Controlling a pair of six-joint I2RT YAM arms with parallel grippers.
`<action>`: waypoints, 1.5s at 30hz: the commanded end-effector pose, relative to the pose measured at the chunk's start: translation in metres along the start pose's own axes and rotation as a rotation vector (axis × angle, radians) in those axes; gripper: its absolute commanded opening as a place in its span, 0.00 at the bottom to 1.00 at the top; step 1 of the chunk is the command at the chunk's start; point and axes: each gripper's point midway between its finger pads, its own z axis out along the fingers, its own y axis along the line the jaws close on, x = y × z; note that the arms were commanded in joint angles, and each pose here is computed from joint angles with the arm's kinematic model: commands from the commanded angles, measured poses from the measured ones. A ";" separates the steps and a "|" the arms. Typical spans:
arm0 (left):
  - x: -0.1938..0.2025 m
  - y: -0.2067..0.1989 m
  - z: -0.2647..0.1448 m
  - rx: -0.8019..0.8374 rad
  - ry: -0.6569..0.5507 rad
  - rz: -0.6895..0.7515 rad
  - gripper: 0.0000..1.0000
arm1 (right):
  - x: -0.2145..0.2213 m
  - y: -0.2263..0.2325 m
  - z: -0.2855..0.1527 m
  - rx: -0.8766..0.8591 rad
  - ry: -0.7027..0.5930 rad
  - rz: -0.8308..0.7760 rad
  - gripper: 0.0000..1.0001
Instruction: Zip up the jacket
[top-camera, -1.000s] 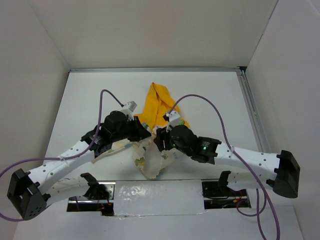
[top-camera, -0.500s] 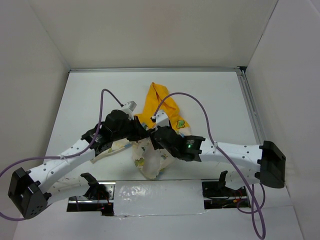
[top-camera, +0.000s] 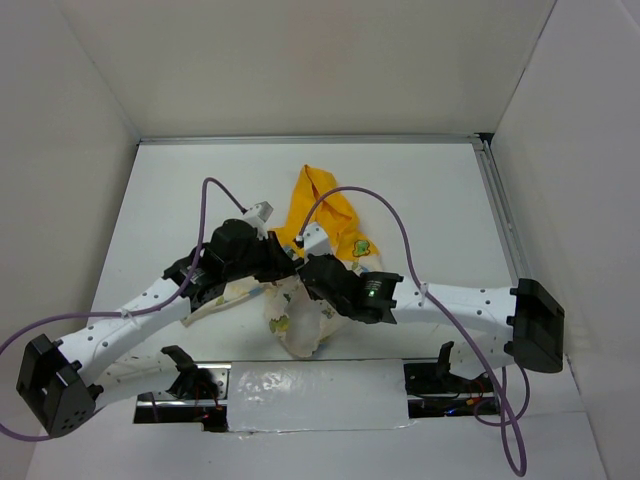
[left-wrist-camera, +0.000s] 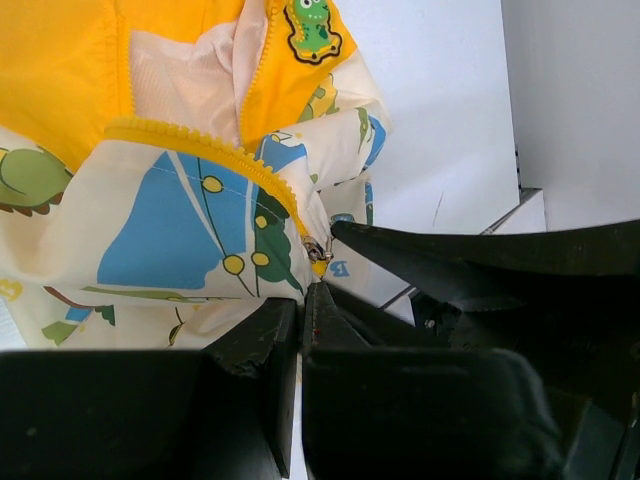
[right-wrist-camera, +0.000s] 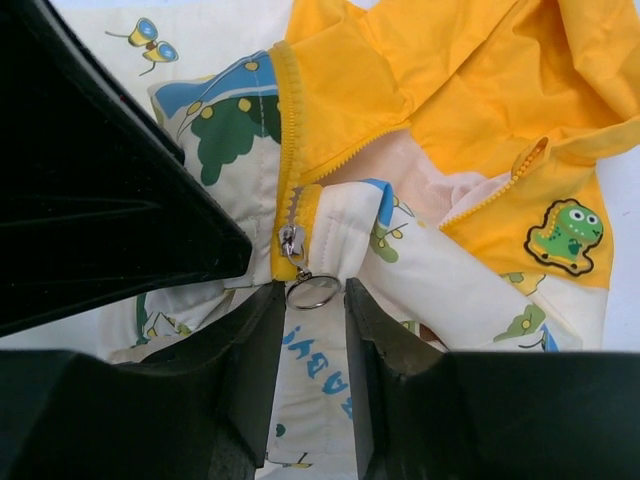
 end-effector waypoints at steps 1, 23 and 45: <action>-0.016 -0.016 -0.003 0.046 -0.042 0.023 0.00 | -0.026 -0.001 -0.004 0.033 -0.064 0.022 0.37; -0.007 -0.010 0.009 0.079 -0.001 0.208 0.00 | -0.031 -0.005 -0.011 0.017 -0.061 -0.079 0.00; 0.018 0.011 -0.003 0.006 0.072 0.146 0.32 | -0.054 -0.012 -0.019 -0.023 -0.133 0.059 0.00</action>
